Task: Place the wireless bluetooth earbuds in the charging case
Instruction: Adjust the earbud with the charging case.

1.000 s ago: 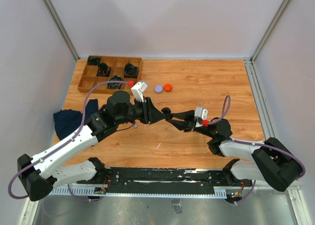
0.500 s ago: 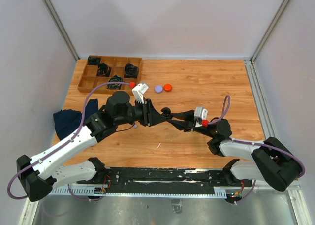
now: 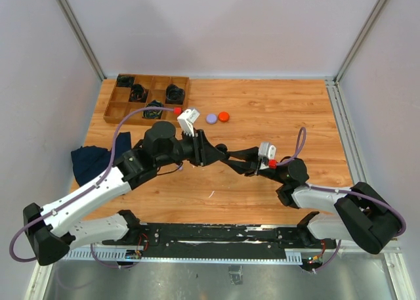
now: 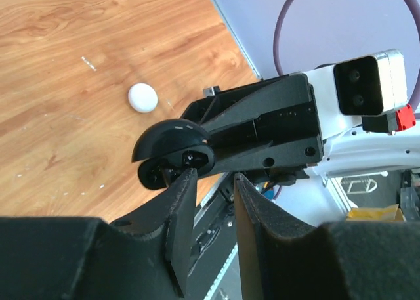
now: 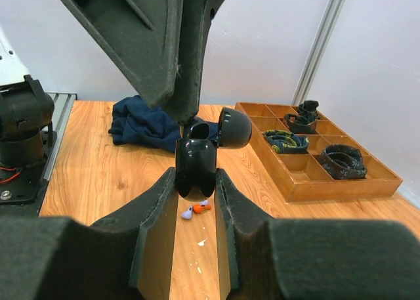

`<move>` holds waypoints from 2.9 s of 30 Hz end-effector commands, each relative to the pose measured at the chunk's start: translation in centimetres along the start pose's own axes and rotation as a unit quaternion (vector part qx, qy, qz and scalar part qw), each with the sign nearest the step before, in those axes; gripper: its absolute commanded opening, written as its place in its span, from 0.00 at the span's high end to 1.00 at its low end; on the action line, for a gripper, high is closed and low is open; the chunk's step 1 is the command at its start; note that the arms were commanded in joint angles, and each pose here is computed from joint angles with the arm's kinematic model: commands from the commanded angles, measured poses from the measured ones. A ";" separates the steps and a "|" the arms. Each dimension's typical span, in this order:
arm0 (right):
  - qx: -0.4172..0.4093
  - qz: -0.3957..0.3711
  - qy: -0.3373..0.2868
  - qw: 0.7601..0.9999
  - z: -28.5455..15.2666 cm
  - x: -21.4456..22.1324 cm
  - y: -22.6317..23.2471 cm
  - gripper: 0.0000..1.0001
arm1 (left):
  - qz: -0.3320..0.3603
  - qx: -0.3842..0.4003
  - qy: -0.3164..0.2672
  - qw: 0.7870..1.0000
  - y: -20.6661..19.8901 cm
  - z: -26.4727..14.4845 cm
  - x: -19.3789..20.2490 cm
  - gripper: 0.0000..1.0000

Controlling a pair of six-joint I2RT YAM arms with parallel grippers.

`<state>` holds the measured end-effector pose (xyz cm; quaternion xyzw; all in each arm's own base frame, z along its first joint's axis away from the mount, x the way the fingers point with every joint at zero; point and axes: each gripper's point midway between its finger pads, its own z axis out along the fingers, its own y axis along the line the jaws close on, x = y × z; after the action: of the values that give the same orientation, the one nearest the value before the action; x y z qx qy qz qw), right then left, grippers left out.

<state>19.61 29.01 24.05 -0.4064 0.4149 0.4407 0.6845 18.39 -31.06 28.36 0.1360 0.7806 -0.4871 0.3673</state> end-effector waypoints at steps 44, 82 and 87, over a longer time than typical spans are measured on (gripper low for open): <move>-0.018 -0.036 -0.025 0.999 0.7 -1.4 0.3 0.96 | 0.077 -0.039 -0.011 0.996 0.2 -0.6 -2.2 0.81; -0.063 -0.013 -0.038 0.997 1.0 -2.7 1.9 0.96 | 0.432 0.059 0.017 0.900 -0.3 -2.8 -1.3 0.80; -0.064 -0.013 -0.039 0.997 1.0 -2.8 1.9 0.96 | 0.449 0.087 0.021 0.889 -0.9 -2.5 -0.8 0.80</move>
<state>18.17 29.54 24.05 -0.4326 0.3970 0.4661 0.6618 18.22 -28.60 28.52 0.4806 0.6417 -0.3211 0.5041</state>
